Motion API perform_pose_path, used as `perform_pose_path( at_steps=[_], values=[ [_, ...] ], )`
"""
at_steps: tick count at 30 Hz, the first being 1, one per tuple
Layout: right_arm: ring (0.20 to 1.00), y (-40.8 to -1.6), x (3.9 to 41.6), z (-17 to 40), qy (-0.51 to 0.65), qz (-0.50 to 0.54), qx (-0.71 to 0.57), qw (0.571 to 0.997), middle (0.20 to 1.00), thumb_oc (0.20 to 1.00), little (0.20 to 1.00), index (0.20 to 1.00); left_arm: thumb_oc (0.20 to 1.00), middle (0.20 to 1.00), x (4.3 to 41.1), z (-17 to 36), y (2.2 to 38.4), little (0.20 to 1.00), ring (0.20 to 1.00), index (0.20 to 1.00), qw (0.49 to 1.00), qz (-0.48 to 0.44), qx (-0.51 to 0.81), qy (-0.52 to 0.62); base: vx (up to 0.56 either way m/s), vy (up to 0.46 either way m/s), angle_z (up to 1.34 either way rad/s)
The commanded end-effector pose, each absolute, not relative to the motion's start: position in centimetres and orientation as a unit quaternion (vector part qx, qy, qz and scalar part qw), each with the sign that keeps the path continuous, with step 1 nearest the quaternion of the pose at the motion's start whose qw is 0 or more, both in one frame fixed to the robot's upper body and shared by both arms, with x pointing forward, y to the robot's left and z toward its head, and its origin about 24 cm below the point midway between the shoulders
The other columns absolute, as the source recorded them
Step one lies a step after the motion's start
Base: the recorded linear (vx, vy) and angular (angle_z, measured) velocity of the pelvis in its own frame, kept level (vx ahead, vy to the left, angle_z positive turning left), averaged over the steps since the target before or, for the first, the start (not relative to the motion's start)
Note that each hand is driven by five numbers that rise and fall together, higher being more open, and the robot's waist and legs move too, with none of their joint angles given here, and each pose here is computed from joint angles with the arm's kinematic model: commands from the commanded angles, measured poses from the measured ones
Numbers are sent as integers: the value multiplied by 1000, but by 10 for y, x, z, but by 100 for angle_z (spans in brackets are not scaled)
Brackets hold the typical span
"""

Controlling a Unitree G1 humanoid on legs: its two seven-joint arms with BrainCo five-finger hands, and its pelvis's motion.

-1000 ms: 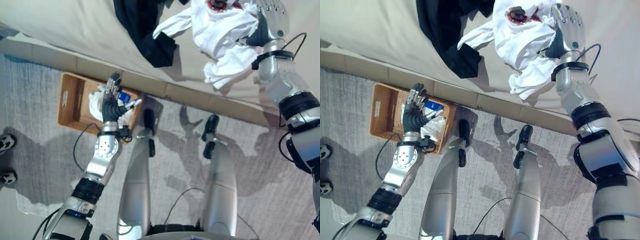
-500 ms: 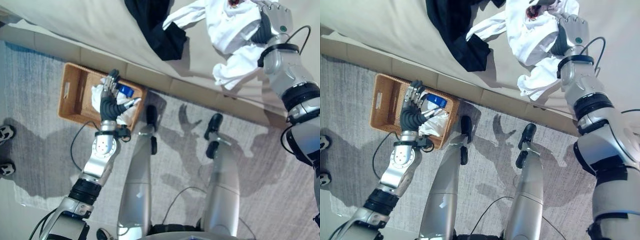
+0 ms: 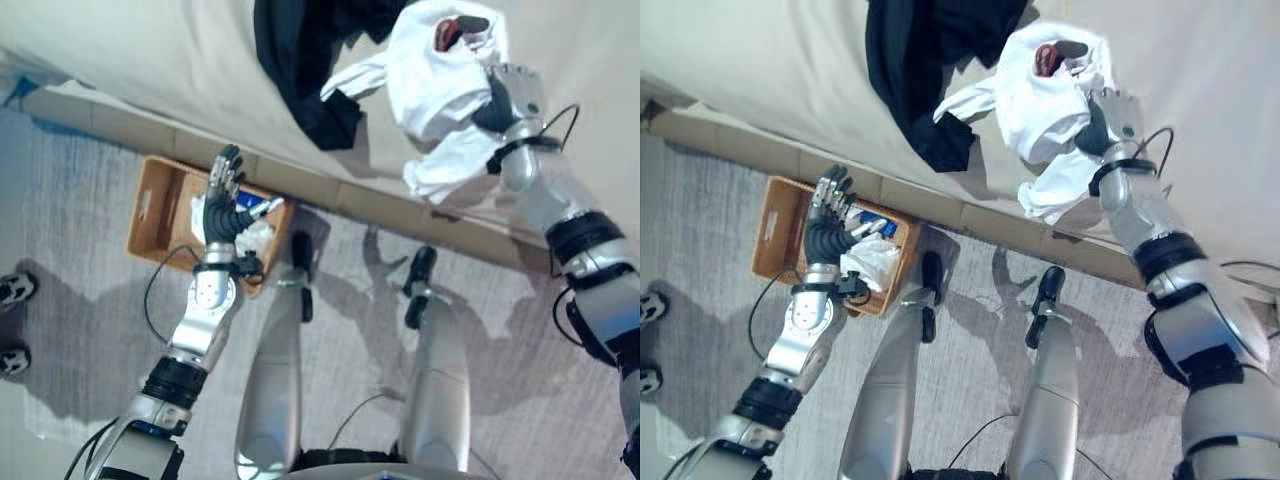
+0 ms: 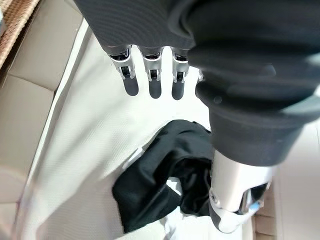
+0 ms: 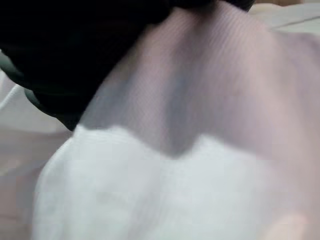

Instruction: Pick up clothes into the bucket

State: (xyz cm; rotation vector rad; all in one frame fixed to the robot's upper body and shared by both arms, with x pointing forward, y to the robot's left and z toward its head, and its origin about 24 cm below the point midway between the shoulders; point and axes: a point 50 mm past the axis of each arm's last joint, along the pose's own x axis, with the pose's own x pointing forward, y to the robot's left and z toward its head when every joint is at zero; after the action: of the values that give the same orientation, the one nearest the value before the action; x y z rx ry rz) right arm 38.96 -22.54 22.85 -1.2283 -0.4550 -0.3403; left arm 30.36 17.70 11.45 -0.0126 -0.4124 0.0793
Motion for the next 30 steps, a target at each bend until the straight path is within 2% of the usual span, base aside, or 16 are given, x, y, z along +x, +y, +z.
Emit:
perform_pose_path(
  at_steps=[1,4,6,13,21,26,30],
  values=[
    [200,-231,378,250,-275,-194,-492,803,200,200,200,200,1000,1000,300,116,184,1000,1000,1000,973,61,-10,-223,0,0,0],
    [200,-228,371,233,-275,-181,-459,825,200,200,200,200,1000,1000,300,107,186,1000,1000,1000,977,69,-7,-204,67,-35,-3],
    [200,-220,361,212,-282,-152,-397,860,200,200,200,200,1000,1000,300,96,191,1000,1000,1000,980,80,11,-181,92,-54,-3],
    [200,-216,338,182,-267,-61,-321,907,200,200,200,200,1000,1000,292,78,201,1000,1000,1000,986,75,17,-147,102,-47,-13],
    [200,-224,323,189,-289,-46,-290,911,200,200,200,200,1000,1000,286,68,206,1000,1000,1000,989,67,43,-128,95,-13,-4],
    [200,-217,315,212,-327,-2,-293,898,200,200,200,200,1000,1000,285,70,207,1000,1000,1000,987,34,97,-127,108,-15,-7],
    [200,-204,306,233,-367,64,-219,902,200,200,200,200,1000,1000,287,87,197,1000,1000,1000,982,-8,98,-160,93,-13,-7]
  ],
)
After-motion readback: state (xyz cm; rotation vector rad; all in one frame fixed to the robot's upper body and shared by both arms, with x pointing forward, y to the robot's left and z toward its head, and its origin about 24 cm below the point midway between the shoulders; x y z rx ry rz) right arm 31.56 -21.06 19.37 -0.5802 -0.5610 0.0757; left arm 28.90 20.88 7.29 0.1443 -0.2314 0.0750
